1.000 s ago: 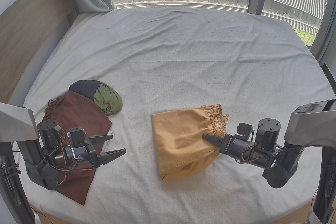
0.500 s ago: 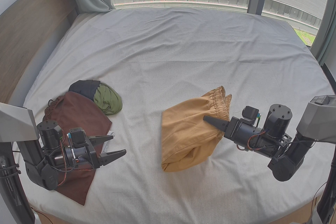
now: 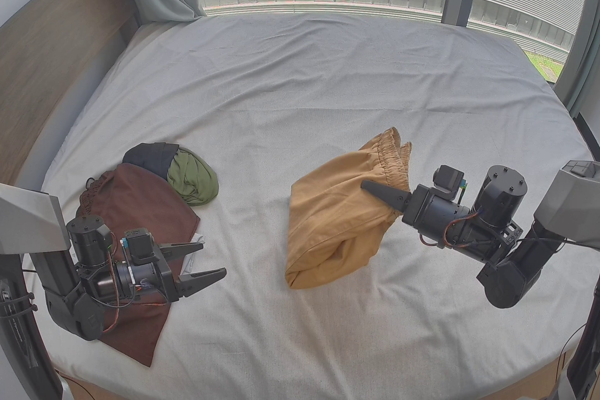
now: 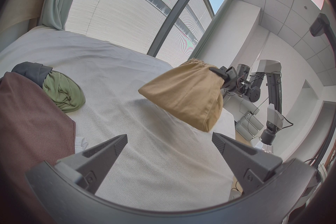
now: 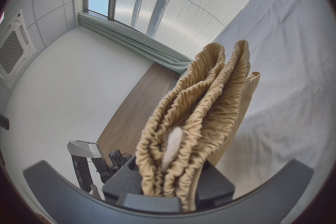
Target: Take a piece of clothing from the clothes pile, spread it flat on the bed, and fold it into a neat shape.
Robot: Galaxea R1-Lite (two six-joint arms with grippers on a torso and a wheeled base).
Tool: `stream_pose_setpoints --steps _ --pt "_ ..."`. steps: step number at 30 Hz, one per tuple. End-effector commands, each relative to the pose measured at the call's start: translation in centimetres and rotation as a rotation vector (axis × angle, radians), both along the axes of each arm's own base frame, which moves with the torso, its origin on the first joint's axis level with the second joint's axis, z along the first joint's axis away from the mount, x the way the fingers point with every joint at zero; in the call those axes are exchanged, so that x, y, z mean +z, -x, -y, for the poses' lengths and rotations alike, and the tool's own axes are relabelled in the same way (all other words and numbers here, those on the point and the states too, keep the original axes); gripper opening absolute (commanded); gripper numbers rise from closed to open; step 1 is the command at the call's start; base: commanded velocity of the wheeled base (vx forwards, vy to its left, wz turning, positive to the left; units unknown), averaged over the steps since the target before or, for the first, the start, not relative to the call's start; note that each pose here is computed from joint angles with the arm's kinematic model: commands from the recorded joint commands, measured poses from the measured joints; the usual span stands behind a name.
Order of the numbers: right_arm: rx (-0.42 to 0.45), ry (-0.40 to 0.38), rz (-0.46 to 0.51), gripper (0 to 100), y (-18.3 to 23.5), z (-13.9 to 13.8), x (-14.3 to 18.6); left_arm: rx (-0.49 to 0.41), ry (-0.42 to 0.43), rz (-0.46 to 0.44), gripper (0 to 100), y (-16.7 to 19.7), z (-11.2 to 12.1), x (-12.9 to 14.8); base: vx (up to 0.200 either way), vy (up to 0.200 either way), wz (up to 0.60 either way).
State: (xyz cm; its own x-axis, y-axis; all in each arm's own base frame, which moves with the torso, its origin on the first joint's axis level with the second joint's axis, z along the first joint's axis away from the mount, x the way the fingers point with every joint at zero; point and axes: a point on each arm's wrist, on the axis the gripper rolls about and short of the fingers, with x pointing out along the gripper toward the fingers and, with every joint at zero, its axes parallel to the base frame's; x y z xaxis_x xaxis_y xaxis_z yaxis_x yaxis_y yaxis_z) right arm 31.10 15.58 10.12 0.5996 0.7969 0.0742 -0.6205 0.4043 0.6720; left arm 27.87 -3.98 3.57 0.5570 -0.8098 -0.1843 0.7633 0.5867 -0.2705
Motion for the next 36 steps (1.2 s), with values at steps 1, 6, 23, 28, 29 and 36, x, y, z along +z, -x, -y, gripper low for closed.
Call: stream_pose_setpoints --steps 1,6,23,28,29,36 --pt "-0.002 -0.036 0.042 0 -1.0 -0.4 1.2 0.000 0.001 0.004 100 0.0 0.0 0.1 0.000 0.000 0.00" --pt "-0.002 -0.073 0.069 0 -2.6 -0.9 1.9 -0.002 0.001 0.004 100 0.0 0.1 0.1 0.000 0.000 0.00" --pt "-0.033 -0.098 0.061 0 -8.7 -2.4 2.6 0.001 0.001 0.002 100 0.0 0.0 0.1 0.000 0.000 0.00" --pt "-0.049 -0.098 0.065 0 -10.5 -2.3 2.4 0.004 0.002 0.003 100 0.0 -0.1 0.1 0.000 0.000 0.00" --pt "-0.051 -0.100 0.065 0 -10.8 -2.4 2.4 0.004 0.002 0.003 100 0.0 -0.1 0.1 0.000 0.000 0.00" --pt "-0.059 -0.113 0.063 0 -13.5 -2.9 1.6 0.004 0.002 0.005 100 0.0 -0.1 0.2 0.000 0.000 0.00"
